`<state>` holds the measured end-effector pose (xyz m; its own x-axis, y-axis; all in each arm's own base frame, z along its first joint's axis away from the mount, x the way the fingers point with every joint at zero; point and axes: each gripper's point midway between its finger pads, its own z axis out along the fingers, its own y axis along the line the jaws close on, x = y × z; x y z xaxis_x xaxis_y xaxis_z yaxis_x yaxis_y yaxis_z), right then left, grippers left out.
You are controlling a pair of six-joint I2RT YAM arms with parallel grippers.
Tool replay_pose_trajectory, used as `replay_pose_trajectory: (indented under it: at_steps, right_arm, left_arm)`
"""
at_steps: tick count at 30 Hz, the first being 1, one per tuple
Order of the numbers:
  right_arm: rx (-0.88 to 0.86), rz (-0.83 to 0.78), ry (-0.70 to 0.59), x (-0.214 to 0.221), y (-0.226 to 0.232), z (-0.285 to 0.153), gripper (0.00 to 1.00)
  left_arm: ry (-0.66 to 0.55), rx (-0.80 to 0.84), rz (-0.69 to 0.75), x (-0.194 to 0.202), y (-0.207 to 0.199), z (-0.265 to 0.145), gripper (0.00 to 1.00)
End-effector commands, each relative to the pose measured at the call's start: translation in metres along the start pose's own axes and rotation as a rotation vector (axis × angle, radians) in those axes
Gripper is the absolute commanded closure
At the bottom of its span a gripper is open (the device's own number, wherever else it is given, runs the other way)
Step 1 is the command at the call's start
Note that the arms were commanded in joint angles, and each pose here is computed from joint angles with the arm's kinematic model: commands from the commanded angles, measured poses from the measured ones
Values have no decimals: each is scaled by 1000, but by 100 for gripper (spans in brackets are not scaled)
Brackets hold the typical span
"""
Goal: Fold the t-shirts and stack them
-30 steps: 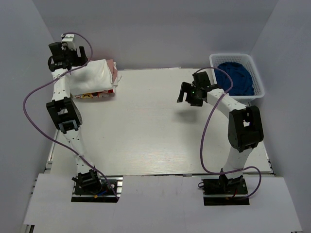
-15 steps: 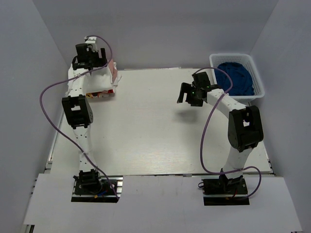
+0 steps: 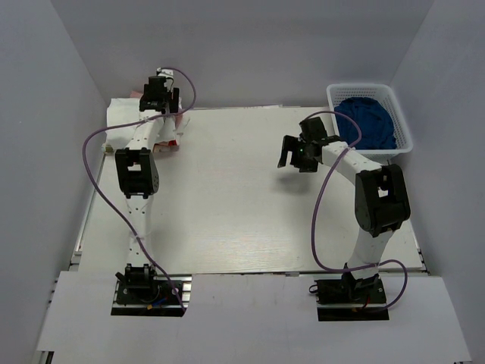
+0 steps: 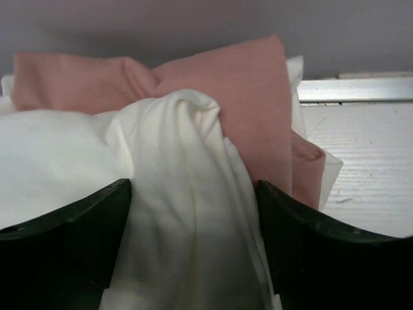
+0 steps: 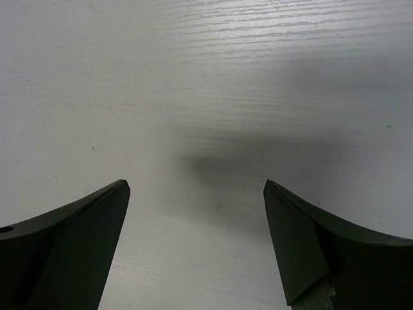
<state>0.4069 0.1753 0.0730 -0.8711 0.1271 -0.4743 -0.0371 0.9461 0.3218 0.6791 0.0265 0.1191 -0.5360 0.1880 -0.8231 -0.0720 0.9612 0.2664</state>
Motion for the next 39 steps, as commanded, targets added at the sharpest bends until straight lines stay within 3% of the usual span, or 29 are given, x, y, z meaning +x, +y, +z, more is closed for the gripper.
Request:
replay_pose_trajectory:
  at_steps: [1, 3, 9, 10, 11, 12, 13, 20, 30, 39]
  right_arm:
    - [15, -19, -25, -4, -3, -4, 10]
    - [19, -16, -24, -3, -4, -4, 10]
    - [19, -12, -14, -1, -4, -1, 10]
    - [19, -14, -17, -2, -3, -2, 10]
    - [20, -14, -17, -2, -4, -1, 10]
    - [17, -17, -19, -3, -3, -1, 10]
    - [19, -19, -19, -3, -4, -1, 10]
    - [25, -22, -21, -4, -6, 0, 10]
    - [18, -24, -7, -4, -4, 5, 10]
    - [18, -22, -2, 0, -6, 6, 10]
  left_arm:
    - [-19, -107, -9, -18, 32, -15, 21]
    - [-22, -99, -16, -20, 26, -16, 42]
    - [-78, -77, -37, -41, 27, -29, 53]
    - [-81, -62, -37, -42, 24, -29, 68]
    - [-84, -44, -27, -42, 22, -28, 75]
    - [-112, -3, -20, -48, 15, -29, 92]
    - [-122, 25, -8, -48, 10, -27, 98]
    - [-247, 174, 101, -74, -13, -28, 100]
    - [-218, 496, 326, -45, -64, -44, 100]
    - [-170, 593, 396, -23, -75, -55, 100]
